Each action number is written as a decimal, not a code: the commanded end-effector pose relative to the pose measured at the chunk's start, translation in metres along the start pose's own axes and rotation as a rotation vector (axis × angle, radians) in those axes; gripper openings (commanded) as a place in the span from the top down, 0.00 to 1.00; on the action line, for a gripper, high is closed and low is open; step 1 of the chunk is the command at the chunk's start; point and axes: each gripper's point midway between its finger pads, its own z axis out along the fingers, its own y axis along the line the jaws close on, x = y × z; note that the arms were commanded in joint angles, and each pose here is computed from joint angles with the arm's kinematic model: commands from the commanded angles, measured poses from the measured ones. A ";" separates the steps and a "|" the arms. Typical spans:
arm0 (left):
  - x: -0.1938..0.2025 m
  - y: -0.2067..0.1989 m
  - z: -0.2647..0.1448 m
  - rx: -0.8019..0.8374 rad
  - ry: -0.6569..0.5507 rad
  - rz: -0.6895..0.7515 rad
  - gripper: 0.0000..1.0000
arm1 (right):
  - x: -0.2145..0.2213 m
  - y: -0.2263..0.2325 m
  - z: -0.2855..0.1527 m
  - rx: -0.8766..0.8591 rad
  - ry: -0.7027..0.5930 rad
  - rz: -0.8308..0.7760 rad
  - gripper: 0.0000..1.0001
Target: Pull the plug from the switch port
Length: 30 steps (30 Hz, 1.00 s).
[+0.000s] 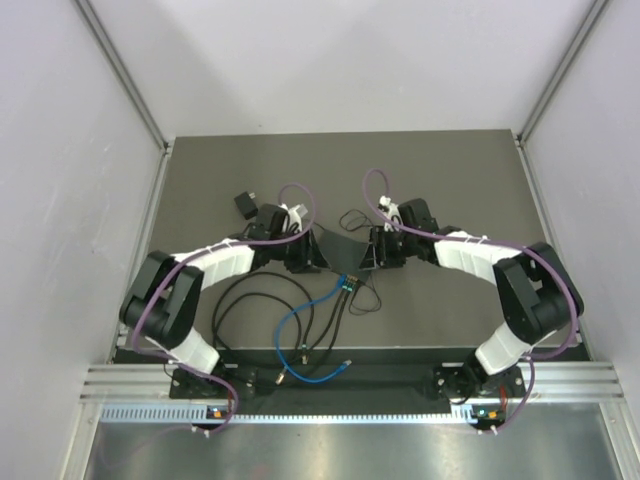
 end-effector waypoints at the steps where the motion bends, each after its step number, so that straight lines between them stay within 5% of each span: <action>1: -0.004 -0.019 0.014 0.096 0.004 0.014 0.56 | -0.008 0.002 0.003 -0.031 -0.030 -0.013 0.54; 19: 0.020 -0.003 0.031 0.066 -0.030 -0.031 0.50 | 0.000 -0.014 0.014 -0.027 -0.042 0.028 0.54; 20: 0.021 -0.002 0.031 0.071 -0.038 -0.034 0.16 | 0.001 -0.015 0.015 -0.028 -0.040 0.032 0.54; 21: 0.021 -0.001 0.032 0.070 -0.042 -0.041 0.05 | 0.001 -0.014 0.015 -0.032 -0.046 0.034 0.55; 30: 0.028 0.012 0.037 0.068 -0.095 -0.125 0.30 | 0.005 -0.019 0.020 -0.031 -0.062 0.039 0.55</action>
